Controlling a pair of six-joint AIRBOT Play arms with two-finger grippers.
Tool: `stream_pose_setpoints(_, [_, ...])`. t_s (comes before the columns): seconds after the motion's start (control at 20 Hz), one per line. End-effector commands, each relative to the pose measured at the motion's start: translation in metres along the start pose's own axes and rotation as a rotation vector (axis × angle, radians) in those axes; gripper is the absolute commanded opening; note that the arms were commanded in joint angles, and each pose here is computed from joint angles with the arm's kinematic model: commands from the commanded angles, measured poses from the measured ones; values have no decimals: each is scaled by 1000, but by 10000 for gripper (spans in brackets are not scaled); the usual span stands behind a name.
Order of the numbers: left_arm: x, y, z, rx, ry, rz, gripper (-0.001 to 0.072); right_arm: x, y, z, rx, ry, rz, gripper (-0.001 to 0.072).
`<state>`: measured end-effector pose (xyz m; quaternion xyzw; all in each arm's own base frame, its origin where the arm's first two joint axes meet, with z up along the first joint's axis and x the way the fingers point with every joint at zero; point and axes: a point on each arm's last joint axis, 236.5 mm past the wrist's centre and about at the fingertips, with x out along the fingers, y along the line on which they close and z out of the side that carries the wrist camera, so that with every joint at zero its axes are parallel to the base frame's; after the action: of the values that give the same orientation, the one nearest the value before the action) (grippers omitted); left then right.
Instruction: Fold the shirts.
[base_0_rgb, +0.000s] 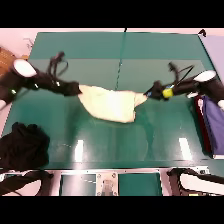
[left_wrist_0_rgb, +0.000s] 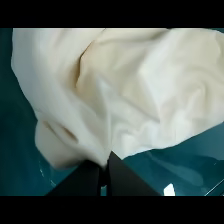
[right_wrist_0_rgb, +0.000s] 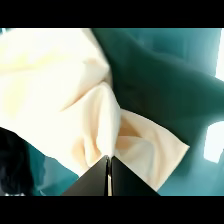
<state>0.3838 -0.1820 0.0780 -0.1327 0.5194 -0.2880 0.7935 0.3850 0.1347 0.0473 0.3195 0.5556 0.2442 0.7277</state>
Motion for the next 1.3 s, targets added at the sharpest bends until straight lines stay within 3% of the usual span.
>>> stream_pose_setpoints(0.0, [-70, -51, 52, 165, -117, -12, 24, -93, 72, 41, -171, -253, 19, 14])
stream_pose_setpoints(0.15, [-150, -107, 91, 297, -315, -16, 23, -180, 137, 45, -345, -482, 10, 14])
stream_pose_setpoints(0.4, [-279, -193, 114, 511, -637, -14, 24, -284, 227, 0, -616, -785, -40, 15])
stream_pose_setpoints(0.65, [-272, -182, 118, 489, -639, 10, 24, -313, 253, -35, -702, -900, -78, 15])
stream_pose_setpoints(0.85, [-197, -129, 111, 381, -443, 25, 24, -277, 210, -19, -596, -809, -81, 15])
stream_pose_setpoints(1.25, [12, 13, 52, 89, 64, 25, 24, -72, 14, 32, -163, -441, -125, 15])
